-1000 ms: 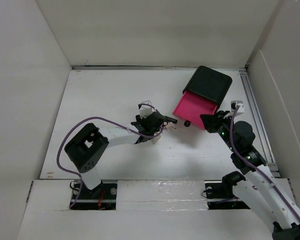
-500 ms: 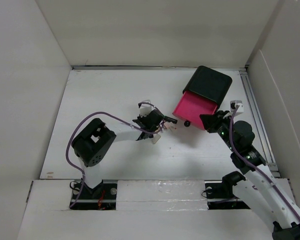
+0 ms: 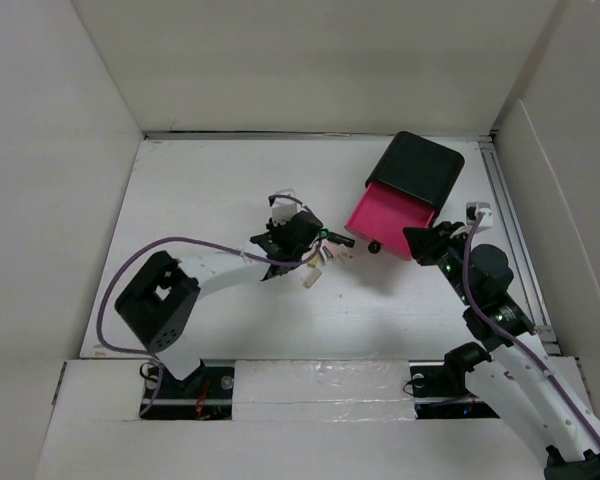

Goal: Organize the desk

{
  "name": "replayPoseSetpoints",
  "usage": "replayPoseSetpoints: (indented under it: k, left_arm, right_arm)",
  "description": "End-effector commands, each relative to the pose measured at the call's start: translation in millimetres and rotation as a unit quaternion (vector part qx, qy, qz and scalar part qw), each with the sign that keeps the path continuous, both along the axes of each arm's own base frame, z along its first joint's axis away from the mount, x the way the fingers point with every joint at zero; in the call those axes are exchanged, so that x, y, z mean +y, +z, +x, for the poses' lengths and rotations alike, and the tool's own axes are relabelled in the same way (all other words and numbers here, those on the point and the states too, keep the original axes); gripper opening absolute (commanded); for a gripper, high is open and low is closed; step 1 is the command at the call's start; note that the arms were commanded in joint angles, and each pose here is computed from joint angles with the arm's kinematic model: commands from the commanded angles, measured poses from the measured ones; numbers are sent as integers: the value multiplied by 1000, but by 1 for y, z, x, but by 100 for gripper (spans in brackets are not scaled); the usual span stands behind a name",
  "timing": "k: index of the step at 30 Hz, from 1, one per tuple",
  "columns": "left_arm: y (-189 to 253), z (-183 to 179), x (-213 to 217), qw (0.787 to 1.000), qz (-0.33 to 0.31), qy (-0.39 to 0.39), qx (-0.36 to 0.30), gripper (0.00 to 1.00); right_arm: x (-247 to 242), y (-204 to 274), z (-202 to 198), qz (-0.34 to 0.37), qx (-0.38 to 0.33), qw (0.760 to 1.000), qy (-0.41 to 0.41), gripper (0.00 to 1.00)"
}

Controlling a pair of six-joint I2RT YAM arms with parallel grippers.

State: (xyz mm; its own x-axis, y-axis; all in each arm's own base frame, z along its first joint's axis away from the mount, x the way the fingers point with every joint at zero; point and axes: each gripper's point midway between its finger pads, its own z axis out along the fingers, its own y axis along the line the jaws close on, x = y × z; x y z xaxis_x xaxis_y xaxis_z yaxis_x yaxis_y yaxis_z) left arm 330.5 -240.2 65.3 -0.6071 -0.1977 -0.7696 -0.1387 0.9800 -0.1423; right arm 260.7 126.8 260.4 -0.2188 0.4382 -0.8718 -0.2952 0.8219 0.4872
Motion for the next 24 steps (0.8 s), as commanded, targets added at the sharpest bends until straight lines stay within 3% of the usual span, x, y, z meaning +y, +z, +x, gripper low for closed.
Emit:
replayPoseSetpoints:
  k: [1, 7, 12, 16, 24]
  left_arm:
    - [92, 10, -4, 995, -31, -5, -90, 0]
    - [162, 4, -44, 981, -103, -83, -139, 0]
    - [215, 4, -101, 944, -195, -192, -185, 0]
    - [227, 9, -144, 921, -223, -251, -196, 0]
    - [222, 27, -208, 902, -209, -317, -205, 0]
  right_arm:
    - [-1, 18, 2, 5, -29, 1000, -7, 23]
    - [-6, 24, 3, 7, -36, 999, -20, 22]
    - [-18, 28, -4, 13, -42, 998, -44, 22]
    - [-22, 30, -7, 15, -46, 998, -52, 21]
    - [-22, 20, -5, 4, -31, 998, -51, 22]
